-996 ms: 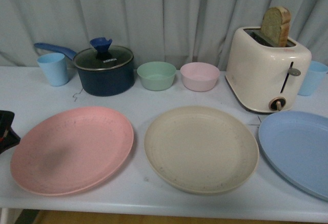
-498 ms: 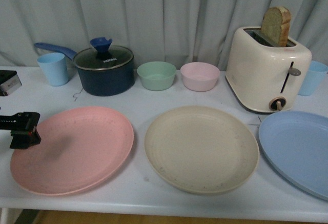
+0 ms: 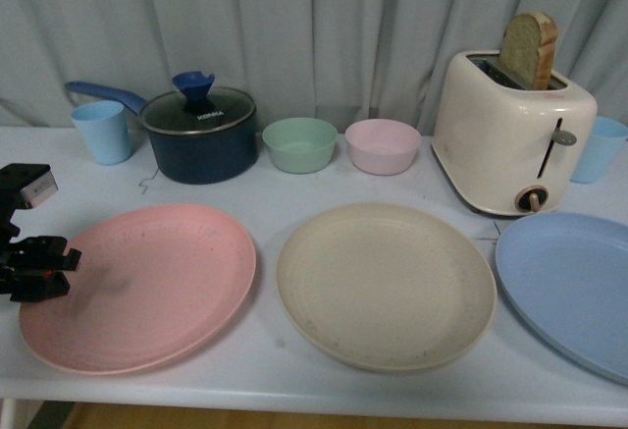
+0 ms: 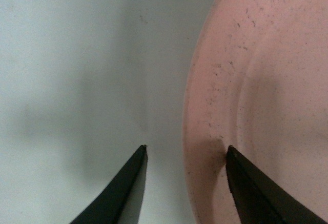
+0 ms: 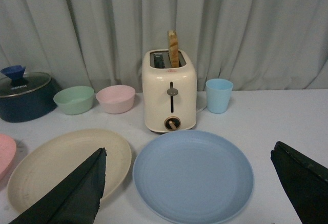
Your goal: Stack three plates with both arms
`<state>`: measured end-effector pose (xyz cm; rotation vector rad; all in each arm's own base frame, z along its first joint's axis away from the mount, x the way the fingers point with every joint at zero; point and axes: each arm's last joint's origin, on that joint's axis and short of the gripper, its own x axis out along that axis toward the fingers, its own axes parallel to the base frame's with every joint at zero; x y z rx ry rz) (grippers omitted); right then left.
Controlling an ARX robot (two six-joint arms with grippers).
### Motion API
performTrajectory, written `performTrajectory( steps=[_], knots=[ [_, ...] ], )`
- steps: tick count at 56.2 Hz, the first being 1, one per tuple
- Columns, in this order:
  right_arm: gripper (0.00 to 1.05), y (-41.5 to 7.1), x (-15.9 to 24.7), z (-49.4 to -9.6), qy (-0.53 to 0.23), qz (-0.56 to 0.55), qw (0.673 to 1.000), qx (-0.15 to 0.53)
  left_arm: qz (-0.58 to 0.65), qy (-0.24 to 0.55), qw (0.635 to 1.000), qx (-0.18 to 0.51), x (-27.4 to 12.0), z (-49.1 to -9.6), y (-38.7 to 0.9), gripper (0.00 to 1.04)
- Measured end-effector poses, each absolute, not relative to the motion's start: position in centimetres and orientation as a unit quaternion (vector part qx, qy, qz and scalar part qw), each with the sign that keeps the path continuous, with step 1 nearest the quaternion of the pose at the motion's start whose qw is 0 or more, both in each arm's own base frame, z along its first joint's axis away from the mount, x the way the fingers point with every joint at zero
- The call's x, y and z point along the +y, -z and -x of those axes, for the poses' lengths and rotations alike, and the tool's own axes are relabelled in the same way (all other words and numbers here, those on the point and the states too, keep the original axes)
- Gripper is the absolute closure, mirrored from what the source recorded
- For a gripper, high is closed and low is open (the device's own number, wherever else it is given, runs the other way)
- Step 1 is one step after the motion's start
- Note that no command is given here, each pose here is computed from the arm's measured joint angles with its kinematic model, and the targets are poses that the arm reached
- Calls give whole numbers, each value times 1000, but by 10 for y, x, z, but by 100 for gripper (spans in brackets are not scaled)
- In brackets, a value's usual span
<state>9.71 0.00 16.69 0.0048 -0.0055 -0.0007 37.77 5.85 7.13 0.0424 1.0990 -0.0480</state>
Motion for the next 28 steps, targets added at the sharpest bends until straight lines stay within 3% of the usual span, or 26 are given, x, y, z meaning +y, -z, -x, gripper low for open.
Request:
performTrajectory(
  steps=[14, 21, 28],
  knots=[
    [6, -167, 0, -97, 0, -2, 1000, -3, -3, 19, 856, 516, 61, -380, -75, 93],
    [6, -167, 0, -97, 0, -2, 1000, -3, 11, 20, 861, 508, 63, -380, -82, 102],
    [6, -167, 0, -97, 0, -2, 1000, -3, 14, 18, 864, 503, 64, -380, -91, 102]
  ],
)
